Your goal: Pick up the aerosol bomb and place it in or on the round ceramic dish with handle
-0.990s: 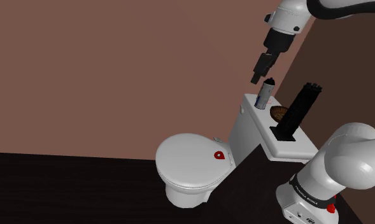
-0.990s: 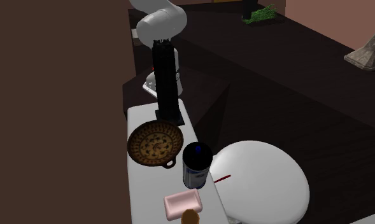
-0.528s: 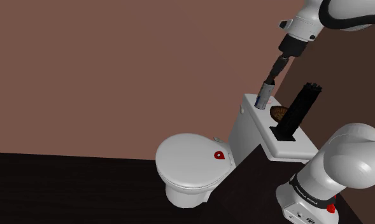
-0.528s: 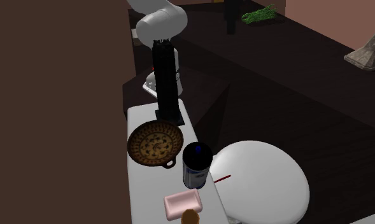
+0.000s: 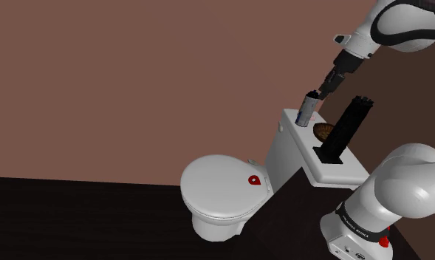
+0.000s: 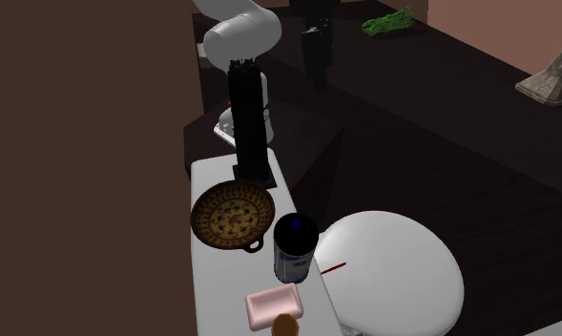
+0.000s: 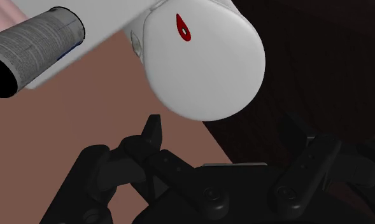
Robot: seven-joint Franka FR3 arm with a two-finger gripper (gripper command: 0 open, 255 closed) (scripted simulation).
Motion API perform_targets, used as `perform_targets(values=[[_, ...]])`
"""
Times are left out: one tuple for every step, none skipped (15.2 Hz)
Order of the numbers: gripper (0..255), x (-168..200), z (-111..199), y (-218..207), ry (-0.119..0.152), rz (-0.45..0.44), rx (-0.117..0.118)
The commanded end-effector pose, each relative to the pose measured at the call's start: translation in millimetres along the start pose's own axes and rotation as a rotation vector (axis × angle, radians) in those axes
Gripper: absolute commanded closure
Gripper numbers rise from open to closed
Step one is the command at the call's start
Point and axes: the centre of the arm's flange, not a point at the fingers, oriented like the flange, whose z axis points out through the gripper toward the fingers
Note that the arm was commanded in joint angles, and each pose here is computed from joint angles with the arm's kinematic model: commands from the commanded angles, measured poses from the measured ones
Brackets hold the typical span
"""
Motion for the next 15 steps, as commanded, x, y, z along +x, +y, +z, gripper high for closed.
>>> perform_targets(values=[[0, -14, 2, 25, 0.029, -0.038, 0.008], [0, -19, 5, 38, 0.04, -0.053, 0.012], [0, -25, 8, 51, 0.05, -0.067, 0.016], [0, -30, 11, 64, 0.061, -0.082, 0.02], [0, -35, 14, 77, 0.071, -0.097, 0.024], [0, -40, 17, 90, 0.082, -0.112, 0.028], [0, -44, 20, 104, 0.092, -0.127, 0.032], [0, -48, 24, 117, 0.103, -0.142, 0.036], [0, -52, 27, 130, 0.113, -0.157, 0.04], [0, -56, 31, 144, 0.124, -0.172, 0.044], [0, -60, 34, 157, 0.134, -0.187, 0.048], [0, -63, 38, 171, 0.145, -0.202, 0.052], [0, -66, 42, 184, 0.155, -0.216, 0.056], [0, -69, 46, 198, 0.165, -0.231, 0.06], [0, -71, 50, 211, 0.176, -0.246, 0.064]])
